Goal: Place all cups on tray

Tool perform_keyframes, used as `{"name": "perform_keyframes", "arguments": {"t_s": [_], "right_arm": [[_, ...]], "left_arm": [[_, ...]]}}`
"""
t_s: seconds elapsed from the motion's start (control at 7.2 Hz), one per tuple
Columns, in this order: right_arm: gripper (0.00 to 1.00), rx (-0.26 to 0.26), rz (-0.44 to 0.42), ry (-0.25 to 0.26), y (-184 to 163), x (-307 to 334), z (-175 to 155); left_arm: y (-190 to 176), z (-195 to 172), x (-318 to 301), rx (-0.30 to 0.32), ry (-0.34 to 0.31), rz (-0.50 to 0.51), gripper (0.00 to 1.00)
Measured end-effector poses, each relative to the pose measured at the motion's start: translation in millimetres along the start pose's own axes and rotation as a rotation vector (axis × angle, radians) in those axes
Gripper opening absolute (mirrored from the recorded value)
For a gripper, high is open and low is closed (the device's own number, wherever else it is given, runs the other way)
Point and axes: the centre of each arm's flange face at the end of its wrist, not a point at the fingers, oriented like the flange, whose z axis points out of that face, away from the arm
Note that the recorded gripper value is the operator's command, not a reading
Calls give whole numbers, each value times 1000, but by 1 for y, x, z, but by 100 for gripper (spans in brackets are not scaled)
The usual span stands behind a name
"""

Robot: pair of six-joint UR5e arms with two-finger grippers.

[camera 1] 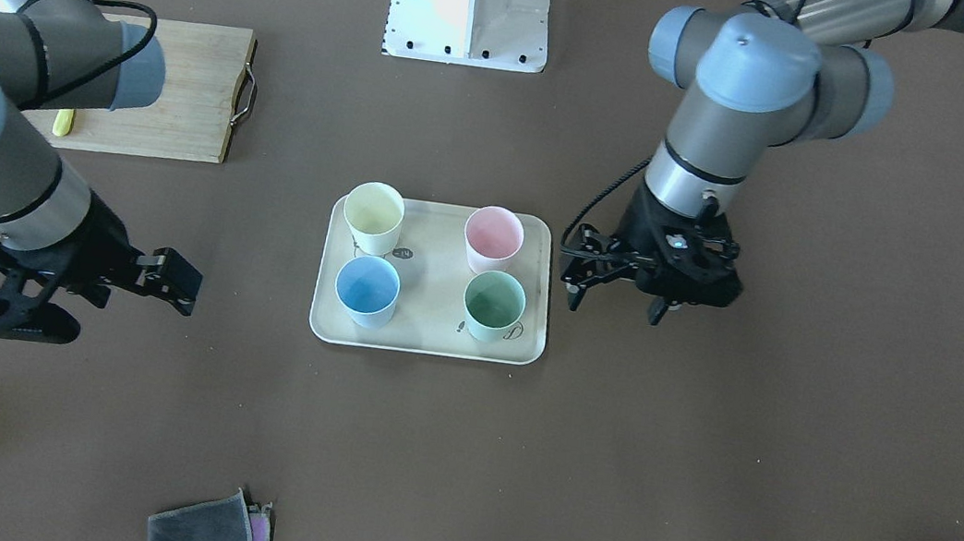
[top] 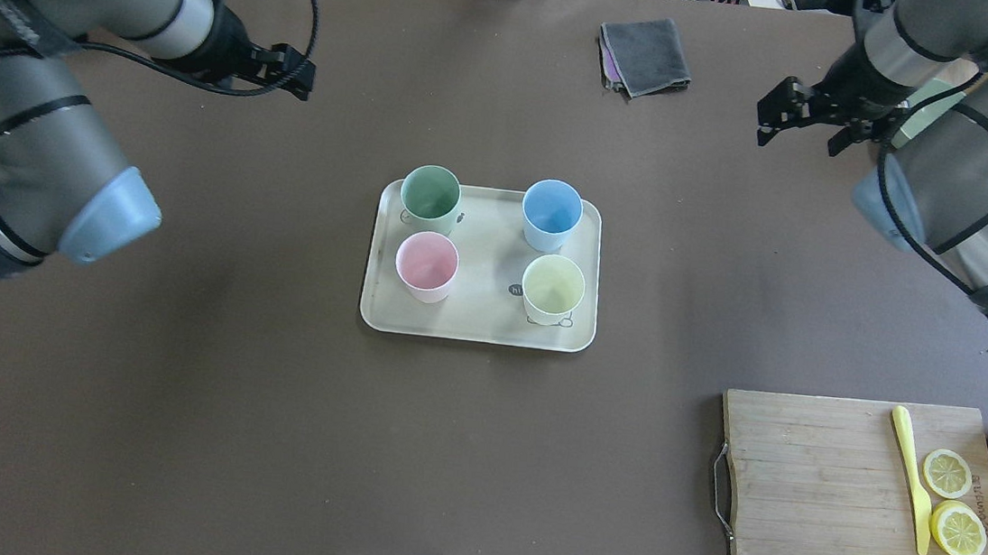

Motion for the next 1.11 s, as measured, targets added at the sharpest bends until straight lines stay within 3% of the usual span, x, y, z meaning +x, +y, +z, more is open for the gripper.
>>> {"name": "perform_keyframes", "arguments": {"t_s": [0.42,0.69,1.11], "right_arm": [[100,-29,-78,83,34,189,-7],[100,-44,-81,117,78,296,-18],[100,-24,-36,75,130,386,-50]], "left_arm": [[3,-37,-183,33,-128,129,98],[28,-61,-290,-17,-199,150,98],[80,-91,-410,-112,-147,35,98]]}}
